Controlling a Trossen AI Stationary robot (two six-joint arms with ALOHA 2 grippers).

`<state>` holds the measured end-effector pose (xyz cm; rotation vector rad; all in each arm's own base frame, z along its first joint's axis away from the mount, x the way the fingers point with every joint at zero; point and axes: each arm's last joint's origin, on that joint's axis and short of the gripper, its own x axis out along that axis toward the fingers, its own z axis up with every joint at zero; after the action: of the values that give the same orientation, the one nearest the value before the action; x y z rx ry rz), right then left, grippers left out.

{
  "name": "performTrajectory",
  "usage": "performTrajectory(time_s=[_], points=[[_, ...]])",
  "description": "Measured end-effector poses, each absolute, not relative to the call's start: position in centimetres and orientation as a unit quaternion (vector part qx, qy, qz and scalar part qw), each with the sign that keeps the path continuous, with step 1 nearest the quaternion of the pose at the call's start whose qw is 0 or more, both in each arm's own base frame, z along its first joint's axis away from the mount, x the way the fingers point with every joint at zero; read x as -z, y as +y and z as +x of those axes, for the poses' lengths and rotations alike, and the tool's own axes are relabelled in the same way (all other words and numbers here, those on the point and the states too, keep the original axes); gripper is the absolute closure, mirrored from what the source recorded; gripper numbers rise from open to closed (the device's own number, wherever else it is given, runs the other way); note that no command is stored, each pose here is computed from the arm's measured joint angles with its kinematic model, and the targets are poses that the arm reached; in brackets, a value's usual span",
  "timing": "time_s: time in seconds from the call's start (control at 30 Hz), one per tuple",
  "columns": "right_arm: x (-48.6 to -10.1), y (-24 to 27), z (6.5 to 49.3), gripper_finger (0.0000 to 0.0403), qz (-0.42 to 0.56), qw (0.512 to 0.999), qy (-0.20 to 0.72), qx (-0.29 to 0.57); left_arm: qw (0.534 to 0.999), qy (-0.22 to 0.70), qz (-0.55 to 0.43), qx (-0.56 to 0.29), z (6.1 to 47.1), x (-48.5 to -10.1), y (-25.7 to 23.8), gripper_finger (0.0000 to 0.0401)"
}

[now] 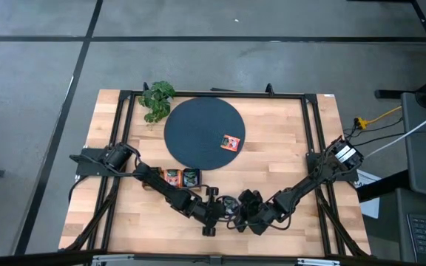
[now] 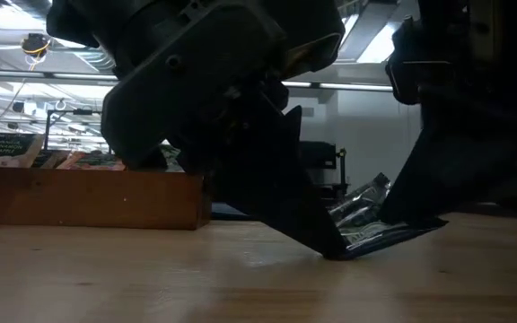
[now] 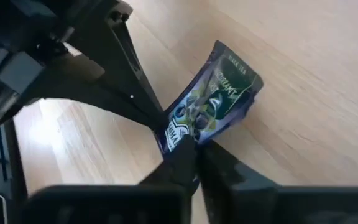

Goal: Pick & Place Tea
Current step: Put the purple tea bag into the right section of the wooden organizer

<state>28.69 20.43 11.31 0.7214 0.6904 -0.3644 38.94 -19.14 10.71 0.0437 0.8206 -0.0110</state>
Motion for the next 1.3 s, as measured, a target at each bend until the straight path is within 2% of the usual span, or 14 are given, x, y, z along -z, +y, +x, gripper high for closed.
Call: performTrajectory(time_s=[0.07,0.2,0.3,0.4,0.53,0.7,0.93,1.1,1.3], points=[[-11.3,20.4,28.7,0.0393,0.334,0.865,0.332,0.171,0.917,0.398,0.021,0.01,38.8,-11.0,-19.3,0.0389],[-11.2,20.3,28.6,0.0393,0.324,0.866,0.339,0.175,0.911,0.411,0.026,0.018,38.0,-12.2,-19.4,0.0388],[-11.2,20.5,28.5,0.0398,0.305,0.872,0.344,0.166,0.916,0.397,0.042,0.036,37.4,-14.3,-19.9,0.0384],[-11.4,20.7,28.6,0.0398,0.289,0.879,0.345,0.156,0.921,0.38,0.069,0.041,36.8,-16.0,-20.4,0.037],[-12.1,21.2,29.0,0.0399,0.221,0.904,0.347,0.121,0.923,0.373,0.087,0.032,36.1,-17.3,-20.6,0.0341],[-13.2,21.9,29.7,0.04,0.137,0.926,0.343,0.075,0.917,0.391,0.076,0.012,35.5,-18.4,-19.7,0.0293],[-14.0,22.3,30.2,0.04,0.071,0.939,0.333,0.049,0.913,0.405,0.046,-0.024,35.4,-19.6,-17.9,0.0238],[-14.1,22.2,30.2,0.04,0.028,0.946,0.315,0.065,0.909,0.415,0.018,-0.002,35.8,-19.7,-17.2,0.0222],[-14.4,22.1,30.4,0.04,-0.007,0.953,0.292,0.08,0.903,0.429,-0.026,0.024,36.2,-19.7,-16.5,0.0223]])
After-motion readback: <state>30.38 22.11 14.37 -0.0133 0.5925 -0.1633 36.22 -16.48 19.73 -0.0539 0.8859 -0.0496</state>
